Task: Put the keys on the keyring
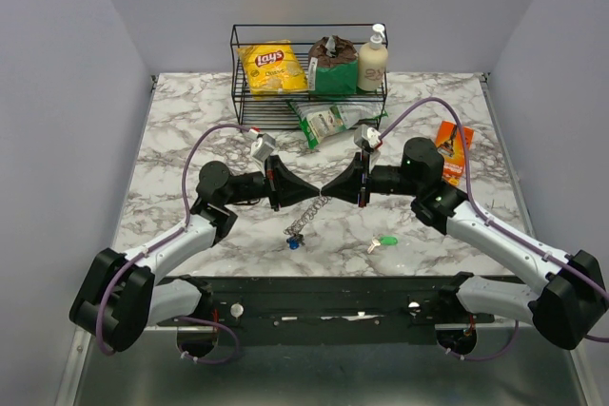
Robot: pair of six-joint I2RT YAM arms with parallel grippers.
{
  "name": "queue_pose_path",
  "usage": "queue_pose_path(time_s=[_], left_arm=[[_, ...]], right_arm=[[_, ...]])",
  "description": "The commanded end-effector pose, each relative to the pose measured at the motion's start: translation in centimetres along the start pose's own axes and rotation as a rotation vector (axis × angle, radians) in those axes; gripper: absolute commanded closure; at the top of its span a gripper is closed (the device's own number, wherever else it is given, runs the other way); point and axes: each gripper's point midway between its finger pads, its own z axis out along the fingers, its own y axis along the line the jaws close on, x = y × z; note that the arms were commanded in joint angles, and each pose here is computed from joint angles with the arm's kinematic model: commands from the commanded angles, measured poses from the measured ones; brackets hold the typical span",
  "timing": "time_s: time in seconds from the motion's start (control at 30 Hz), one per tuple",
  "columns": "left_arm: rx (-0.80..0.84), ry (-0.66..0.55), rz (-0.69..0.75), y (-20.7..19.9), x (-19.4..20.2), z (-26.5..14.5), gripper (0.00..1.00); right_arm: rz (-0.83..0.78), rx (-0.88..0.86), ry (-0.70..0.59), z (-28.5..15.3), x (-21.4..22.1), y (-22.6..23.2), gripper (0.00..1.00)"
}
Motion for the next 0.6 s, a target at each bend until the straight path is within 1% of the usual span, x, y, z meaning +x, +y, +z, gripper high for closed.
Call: queue_pose_path(time_s=[0.0, 0.07, 0.1, 0.17, 0.2, 0.27, 0.3, 0.47, 0.5, 0.53, 0.57], left_arm=[[0.010, -0.054, 0.050, -0.6, -1.8, 0.4, 1.00], [0.004, -0.060, 0.053, -0.5, -1.9, 0.3, 1.00], [0.004, -0.063, 0.056, -0.7, -2.0, 0.3, 1.00], [-0.006, -0.063, 0.052, -0.6, -2.1, 0.3, 1.00], [-0.005, -0.065, 0.065, -0.8, -2.3, 0.3, 1.00], [-0.029, -0.051, 0.056, -0.5, -2.1, 0.2, 1.00], [-0.036, -0.052, 0.082, -0.6, -2.5, 0.2, 1.00], [-0.086, -0.028, 0.082, -0.4, -2.4, -0.2, 1.00], [-0.092, -0.035, 0.096, -0.7, -2.9, -0.2, 1.00], [-0.117, -0.013, 0.088, -0.3, -2.4, -0.4, 1.00], [-0.130, -0.009, 0.093, -0.2, -2.5, -0.5, 1.00]], right_arm=[[-0.021, -0.055, -0.018, 0.2, -0.9, 1.1, 0.99], [-0.013, -0.047, -0.017, 0.3, -0.9, 1.0, 0.94], [-0.012, -0.045, -0.016, 0.3, -0.8, 0.9, 0.89], [-0.004, -0.037, -0.010, 0.4, -0.6, 0.7, 0.85], [-0.005, -0.032, -0.012, 0.4, -0.7, 0.5, 0.81], [-0.002, -0.023, -0.012, 0.4, -0.7, 0.4, 0.75], [-0.001, -0.018, -0.012, 0.4, -0.7, 0.3, 0.70], [-0.018, 0.025, -0.023, 0.1, -0.9, -0.2, 0.55], [-0.023, 0.028, -0.025, 0.0, -1.0, -0.1, 0.52], [-0.026, 0.031, -0.024, -0.1, -0.9, -0.1, 0.48], [-0.029, 0.042, -0.025, -0.1, -0.9, -0.3, 0.46]])
